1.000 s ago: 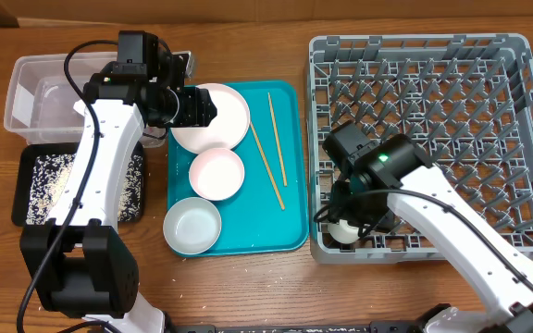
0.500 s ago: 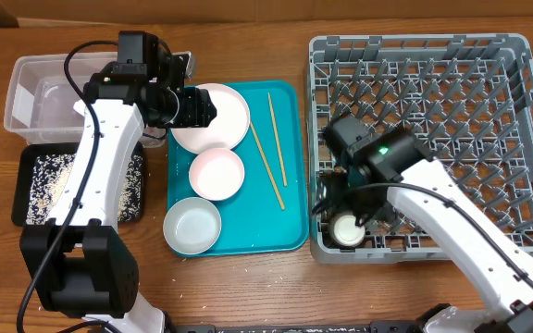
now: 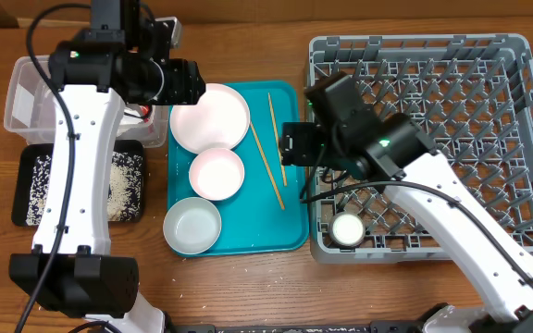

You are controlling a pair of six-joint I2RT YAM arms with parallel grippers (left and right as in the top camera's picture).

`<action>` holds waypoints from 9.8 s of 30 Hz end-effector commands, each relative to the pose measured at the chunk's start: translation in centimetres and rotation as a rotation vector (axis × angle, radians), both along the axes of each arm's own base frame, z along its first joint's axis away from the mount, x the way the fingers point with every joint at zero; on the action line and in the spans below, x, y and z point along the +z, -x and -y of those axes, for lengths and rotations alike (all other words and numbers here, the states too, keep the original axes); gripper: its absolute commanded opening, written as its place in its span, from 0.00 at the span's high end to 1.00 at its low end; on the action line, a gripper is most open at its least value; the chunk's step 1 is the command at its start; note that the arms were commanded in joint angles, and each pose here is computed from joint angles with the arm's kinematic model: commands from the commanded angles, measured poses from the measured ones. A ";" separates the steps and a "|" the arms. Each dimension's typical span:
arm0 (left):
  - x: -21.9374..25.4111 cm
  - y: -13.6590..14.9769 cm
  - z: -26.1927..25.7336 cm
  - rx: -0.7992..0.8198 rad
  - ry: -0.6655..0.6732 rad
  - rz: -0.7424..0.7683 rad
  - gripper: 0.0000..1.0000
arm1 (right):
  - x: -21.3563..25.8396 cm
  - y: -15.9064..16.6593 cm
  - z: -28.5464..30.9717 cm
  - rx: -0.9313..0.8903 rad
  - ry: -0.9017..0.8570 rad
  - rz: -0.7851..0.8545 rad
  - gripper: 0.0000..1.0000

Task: Sort waste into correct bins and load items into the dishwasher
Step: 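Release cup, move right gripper to the pink bowl and grasp its rim, then carry the pink bowl right and set it in the rack's top-left, then release the pink bowl and move right gripper to the small white bowl, then grasp the small white bowl rim with the right gripper and lift, then carry the white bowl right and lower it into the rack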

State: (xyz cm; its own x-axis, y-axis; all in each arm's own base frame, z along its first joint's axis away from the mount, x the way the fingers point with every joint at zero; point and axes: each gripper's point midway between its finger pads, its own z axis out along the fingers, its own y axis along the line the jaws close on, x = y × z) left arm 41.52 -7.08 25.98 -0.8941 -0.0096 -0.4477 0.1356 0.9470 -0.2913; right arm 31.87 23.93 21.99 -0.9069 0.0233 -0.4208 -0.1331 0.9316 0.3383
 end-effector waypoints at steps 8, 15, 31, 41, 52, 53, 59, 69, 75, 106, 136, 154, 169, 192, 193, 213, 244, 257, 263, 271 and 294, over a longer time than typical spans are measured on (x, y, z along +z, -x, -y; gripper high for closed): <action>5.5 0.1 -7.2 0.250 -0.155 0.085 0.31 | -5.5 -2.4 -7.0 0.081 -0.051 -0.035 0.25; 5.5 0.5 -12.9 0.397 -0.160 0.069 0.00 | -11.4 -2.9 -10.3 0.096 -0.073 -0.130 0.35; 5.5 0.6 -13.9 0.420 -0.160 0.066 0.00 | -17.4 -1.1 -12.2 0.113 -0.071 -0.285 0.78; 5.5 0.6 -13.9 0.420 -0.160 0.066 0.00 | -16.3 -1.7 -11.5 0.094 -0.057 -0.288 0.96; 5.5 0.6 -13.9 0.420 -0.160 0.066 0.00 | -1.4 -7.7 -3.2 -0.162 0.237 0.165 0.96; 5.5 0.6 -13.9 0.420 -0.160 0.066 0.00 | 0.1 -8.7 -1.1 -0.238 0.314 0.252 0.96; 5.5 0.6 -13.9 0.420 -0.160 0.066 0.00 | 6.8 -11.5 8.6 -0.652 0.758 0.647 0.96; 5.5 0.6 -13.9 0.420 -0.160 0.066 0.00 | 2.4 -16.7 14.6 -0.705 0.994 0.584 0.96; 5.5 0.6 -13.9 0.420 -0.160 0.066 0.00 | -0.2 -18.3 16.7 -0.681 1.080 0.526 0.96; 5.5 0.6 -13.9 0.420 -0.160 0.066 0.00 | -5.1 -19.6 16.4 -0.581 1.026 0.422 0.96; 5.5 0.6 -13.9 0.420 -0.160 0.066 0.00 | -5.7 -15.8 8.3 -0.341 1.076 0.431 0.33; 5.5 0.6 -13.9 0.420 -0.160 0.066 0.00 | -4.6 -4.4 -10.2 0.334 -0.004 -0.148 0.23; 5.5 0.6 -13.9 0.420 -0.160 0.066 0.00 | -14.1 6.3 -15.2 0.520 0.170 -0.239 0.36; 5.5 0.6 -13.9 0.420 -0.160 0.066 0.00 | -17.9 6.6 -15.2 0.502 0.178 -0.289 0.68; 5.5 0.6 -13.9 0.420 -0.160 0.066 0.00 | -18.1 6.7 -15.2 0.504 0.181 -0.293 0.68; 5.5 0.6 -13.9 0.420 -0.160 0.066 0.00 | -15.0 3.5 -14.6 0.451 0.148 -0.274 0.96; 5.5 0.6 -13.9 0.420 -0.160 0.066 0.00 | 4.4 -5.7 16.0 -0.481 1.075 0.209 0.96; 5.5 0.6 -13.9 0.420 -0.160 0.066 0.00 | 1.6 -5.8 18.0 -0.477 1.188 0.177 0.96; 5.5 0.6 -13.9 0.421 -0.161 0.066 0.00 | -1.0 -6.0 17.2 -0.407 1.215 0.109 0.96; 5.5 0.6 -13.9 0.420 -0.160 0.066 0.00 | -3.8 -6.1 17.0 -0.353 1.280 0.044 0.96; 5.5 0.6 -13.9 0.420 -0.160 0.066 0.00 | -4.0 -4.9 16.2 -0.273 1.366 0.055 0.96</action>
